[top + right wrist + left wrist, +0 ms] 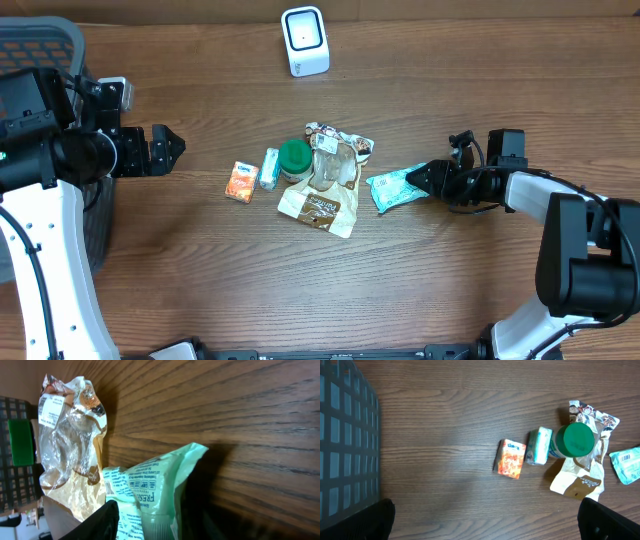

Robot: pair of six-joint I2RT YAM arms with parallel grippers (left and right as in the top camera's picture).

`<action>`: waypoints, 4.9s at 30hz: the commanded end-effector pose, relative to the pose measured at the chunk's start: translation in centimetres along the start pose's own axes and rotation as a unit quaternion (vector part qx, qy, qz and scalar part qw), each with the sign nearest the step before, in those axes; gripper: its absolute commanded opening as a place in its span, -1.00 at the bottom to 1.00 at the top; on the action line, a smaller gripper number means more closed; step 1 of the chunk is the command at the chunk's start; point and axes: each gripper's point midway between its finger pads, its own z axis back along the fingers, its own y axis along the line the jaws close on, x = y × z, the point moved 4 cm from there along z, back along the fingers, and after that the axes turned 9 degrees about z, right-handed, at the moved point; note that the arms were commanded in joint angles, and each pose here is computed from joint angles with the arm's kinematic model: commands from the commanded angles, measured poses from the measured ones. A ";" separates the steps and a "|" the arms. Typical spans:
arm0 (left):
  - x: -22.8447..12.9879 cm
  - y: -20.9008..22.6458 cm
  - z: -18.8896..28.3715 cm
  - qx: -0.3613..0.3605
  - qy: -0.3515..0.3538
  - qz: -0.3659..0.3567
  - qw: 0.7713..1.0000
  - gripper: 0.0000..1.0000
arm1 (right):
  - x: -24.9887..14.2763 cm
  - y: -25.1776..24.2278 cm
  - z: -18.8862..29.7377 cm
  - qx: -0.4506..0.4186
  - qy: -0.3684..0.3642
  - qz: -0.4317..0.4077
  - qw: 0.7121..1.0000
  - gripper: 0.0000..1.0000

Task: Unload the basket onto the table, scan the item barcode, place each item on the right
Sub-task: 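Lift the wipes packet and hold it in front of the scanner, then carry the wipes packet right and set it on the table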

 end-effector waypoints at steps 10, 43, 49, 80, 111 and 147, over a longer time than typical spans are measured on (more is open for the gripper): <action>-0.1 0.2 -0.1 0.003 0.002 -0.005 1.000 0.99 | -0.8 -1.9 -1.9 -0.008 0.013 -0.006 1.000 -0.03; -0.1 0.2 -0.1 0.003 0.002 -0.004 1.000 1.00 | 7.3 14.9 13.6 0.013 -0.136 0.081 0.987 -0.92; -0.1 0.2 -0.1 0.003 0.002 -0.005 1.000 1.00 | 6.3 21.4 17.1 -0.016 -0.222 0.119 0.968 -0.92; -0.1 0.2 -0.1 0.003 0.002 -0.005 1.000 0.99 | 5.5 32.9 15.1 -0.096 -0.242 0.192 0.946 -0.92; -0.1 0.2 -0.1 0.003 0.002 -0.005 1.000 0.99 | 24.9 30.0 -7.1 -0.462 -0.256 0.654 0.541 -0.92; -0.1 0.2 -0.1 0.003 0.002 -0.005 1.000 0.99 | 25.4 25.9 -14.0 -0.454 -0.250 0.727 0.450 -0.92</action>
